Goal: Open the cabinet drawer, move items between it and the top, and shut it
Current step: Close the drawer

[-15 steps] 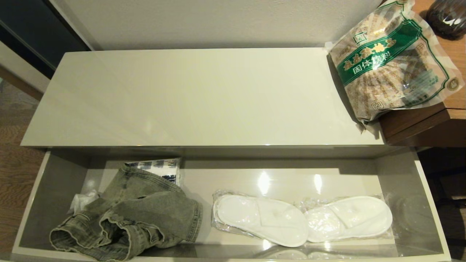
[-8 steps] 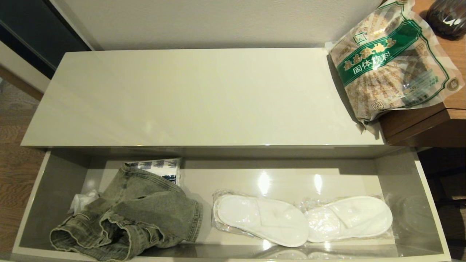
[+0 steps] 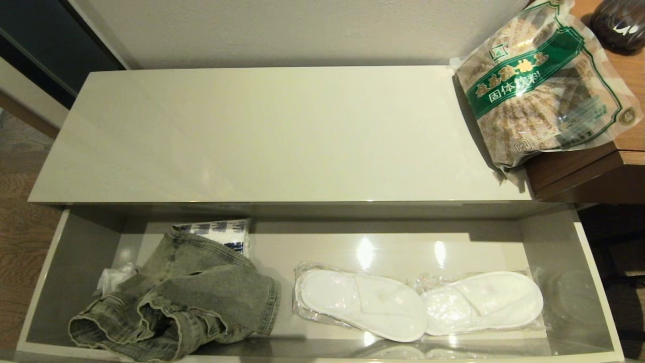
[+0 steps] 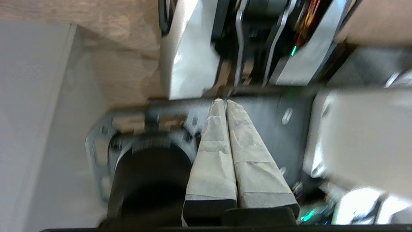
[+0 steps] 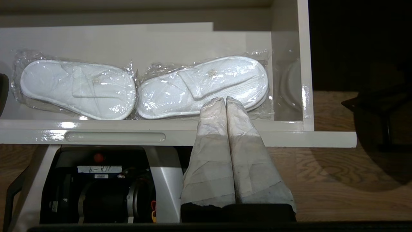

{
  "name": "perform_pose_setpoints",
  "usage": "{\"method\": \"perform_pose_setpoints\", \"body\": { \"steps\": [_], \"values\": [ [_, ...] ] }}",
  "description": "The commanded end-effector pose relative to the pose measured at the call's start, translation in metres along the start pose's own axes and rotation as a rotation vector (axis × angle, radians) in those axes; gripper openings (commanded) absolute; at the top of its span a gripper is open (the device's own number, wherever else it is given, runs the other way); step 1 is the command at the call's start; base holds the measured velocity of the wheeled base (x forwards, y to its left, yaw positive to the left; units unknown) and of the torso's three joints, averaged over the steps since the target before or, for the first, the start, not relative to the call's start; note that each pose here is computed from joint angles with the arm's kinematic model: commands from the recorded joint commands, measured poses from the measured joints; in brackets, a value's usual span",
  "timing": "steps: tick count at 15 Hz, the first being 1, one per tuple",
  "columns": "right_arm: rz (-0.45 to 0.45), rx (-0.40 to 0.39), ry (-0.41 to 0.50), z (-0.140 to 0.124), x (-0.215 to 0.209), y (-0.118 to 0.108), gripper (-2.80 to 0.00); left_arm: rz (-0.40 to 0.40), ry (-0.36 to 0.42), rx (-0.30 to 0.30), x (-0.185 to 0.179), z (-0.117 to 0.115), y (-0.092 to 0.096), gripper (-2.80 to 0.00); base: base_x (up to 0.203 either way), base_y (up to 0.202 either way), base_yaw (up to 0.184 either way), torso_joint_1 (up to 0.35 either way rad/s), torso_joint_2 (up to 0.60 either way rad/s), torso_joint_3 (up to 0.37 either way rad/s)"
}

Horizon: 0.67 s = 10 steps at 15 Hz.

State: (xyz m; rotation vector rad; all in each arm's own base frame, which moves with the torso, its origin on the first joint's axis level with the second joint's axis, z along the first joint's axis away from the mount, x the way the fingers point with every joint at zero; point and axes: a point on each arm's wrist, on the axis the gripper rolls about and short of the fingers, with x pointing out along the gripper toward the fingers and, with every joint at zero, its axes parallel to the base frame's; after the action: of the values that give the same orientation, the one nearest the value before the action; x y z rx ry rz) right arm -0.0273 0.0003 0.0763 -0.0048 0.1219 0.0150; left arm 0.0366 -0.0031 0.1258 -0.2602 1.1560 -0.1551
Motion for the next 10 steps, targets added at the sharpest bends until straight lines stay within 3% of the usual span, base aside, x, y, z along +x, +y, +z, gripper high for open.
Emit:
{"method": "perform_pose_setpoints", "body": {
  "steps": [1, 5, 10],
  "values": [
    [0.002, -0.003, 0.001, 0.000, 0.000, 0.000, -2.80, 0.004, 0.021, -0.019, 0.005, 0.010, 0.001, -2.80, 0.000, 0.000, 0.000, 0.000, 0.00, 0.000],
    [0.001, 0.000, 0.002, 0.000, 0.000, 0.000, -2.80, 0.025, 0.081, -0.098, 0.025, 0.025, 0.007, -2.80, 0.000, 0.000, 0.000, 0.000, 0.00, 0.000],
    [0.002, 0.000, 0.002, 0.000, 0.000, 0.000, -2.80, 0.106, 0.171, -0.130, 0.037, 0.025, 0.012, -2.80, 0.000, 0.000, 0.000, 0.000, 0.00, 0.000]
  ]
}}
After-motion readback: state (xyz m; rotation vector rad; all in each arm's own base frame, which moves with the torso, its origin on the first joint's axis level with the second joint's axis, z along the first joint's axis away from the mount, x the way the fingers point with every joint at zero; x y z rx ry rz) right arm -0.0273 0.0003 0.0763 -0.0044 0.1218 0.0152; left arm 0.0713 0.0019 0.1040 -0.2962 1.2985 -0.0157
